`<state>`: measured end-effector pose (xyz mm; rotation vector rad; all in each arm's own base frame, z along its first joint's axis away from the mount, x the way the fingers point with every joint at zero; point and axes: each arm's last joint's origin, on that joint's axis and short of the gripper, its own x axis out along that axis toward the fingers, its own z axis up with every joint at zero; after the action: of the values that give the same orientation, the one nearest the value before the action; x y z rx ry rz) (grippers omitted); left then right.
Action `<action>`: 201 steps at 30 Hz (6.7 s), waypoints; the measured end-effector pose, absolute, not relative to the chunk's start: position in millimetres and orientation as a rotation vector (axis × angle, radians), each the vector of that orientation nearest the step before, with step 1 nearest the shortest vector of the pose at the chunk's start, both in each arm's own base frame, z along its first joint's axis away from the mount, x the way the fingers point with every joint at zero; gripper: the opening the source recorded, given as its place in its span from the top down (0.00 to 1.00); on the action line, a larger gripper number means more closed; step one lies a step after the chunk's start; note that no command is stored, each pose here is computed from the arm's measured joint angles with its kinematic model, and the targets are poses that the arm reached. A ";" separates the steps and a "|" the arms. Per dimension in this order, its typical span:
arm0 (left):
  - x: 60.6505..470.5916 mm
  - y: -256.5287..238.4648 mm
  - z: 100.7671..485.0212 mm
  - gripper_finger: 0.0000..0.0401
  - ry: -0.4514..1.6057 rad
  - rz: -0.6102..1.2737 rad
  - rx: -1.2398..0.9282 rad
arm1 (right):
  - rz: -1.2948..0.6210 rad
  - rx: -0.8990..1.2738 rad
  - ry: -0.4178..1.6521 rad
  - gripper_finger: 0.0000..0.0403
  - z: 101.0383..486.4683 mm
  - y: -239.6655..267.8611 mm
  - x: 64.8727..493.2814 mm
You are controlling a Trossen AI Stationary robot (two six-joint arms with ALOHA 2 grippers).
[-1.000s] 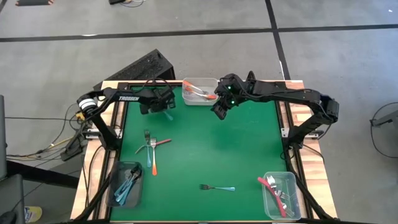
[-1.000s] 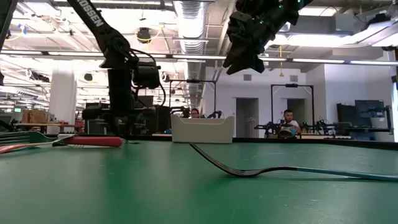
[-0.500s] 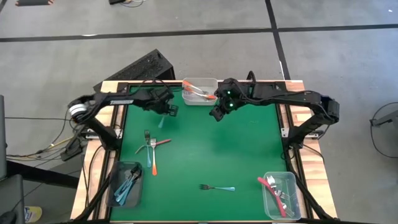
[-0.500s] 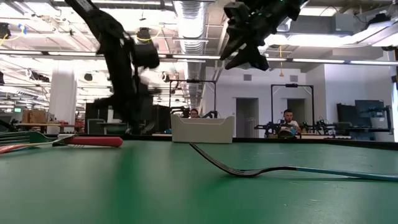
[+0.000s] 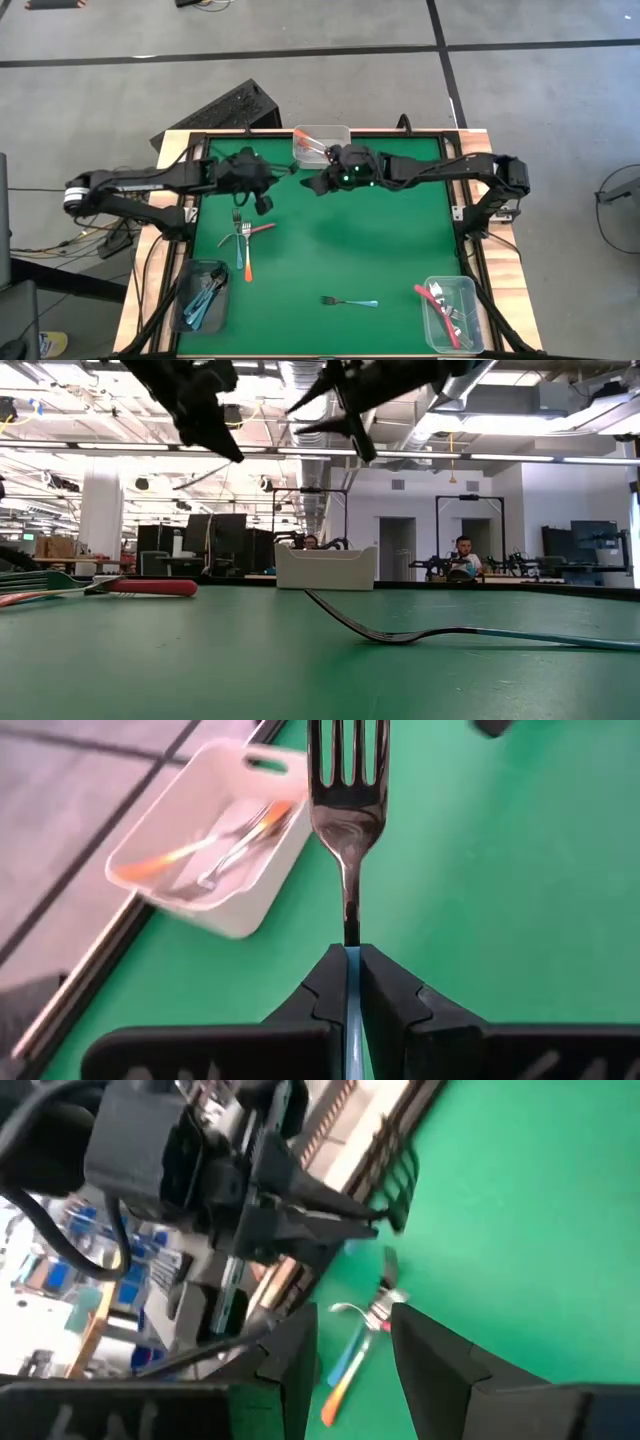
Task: Sort silverware by color (type)
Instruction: Put the blue fork into the black transparent bin
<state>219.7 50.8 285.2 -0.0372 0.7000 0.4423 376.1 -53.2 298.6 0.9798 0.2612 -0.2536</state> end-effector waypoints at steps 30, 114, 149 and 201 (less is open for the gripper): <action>202.2 -2.7 307.0 0.80 0.680 0.245 -0.298 | -0.364 0.805 0.427 0.97 281.9 -6.7 372.2; 148.7 -43.9 316.0 0.69 0.611 0.492 -0.596 | 0.060 0.571 0.463 0.44 220.6 100.0 569.6; 165.3 -57.9 314.0 0.71 0.599 0.405 -0.411 | -0.166 0.326 1.366 0.57 177.6 195.7 401.6; 176.2 -69.3 340.5 0.71 0.404 0.106 -0.235 | 0.118 0.616 0.481 0.98 340.8 64.1 415.7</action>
<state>176.2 -69.3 340.5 -0.2346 0.4041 0.1063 415.7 64.1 340.8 0.6164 0.4807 0.1179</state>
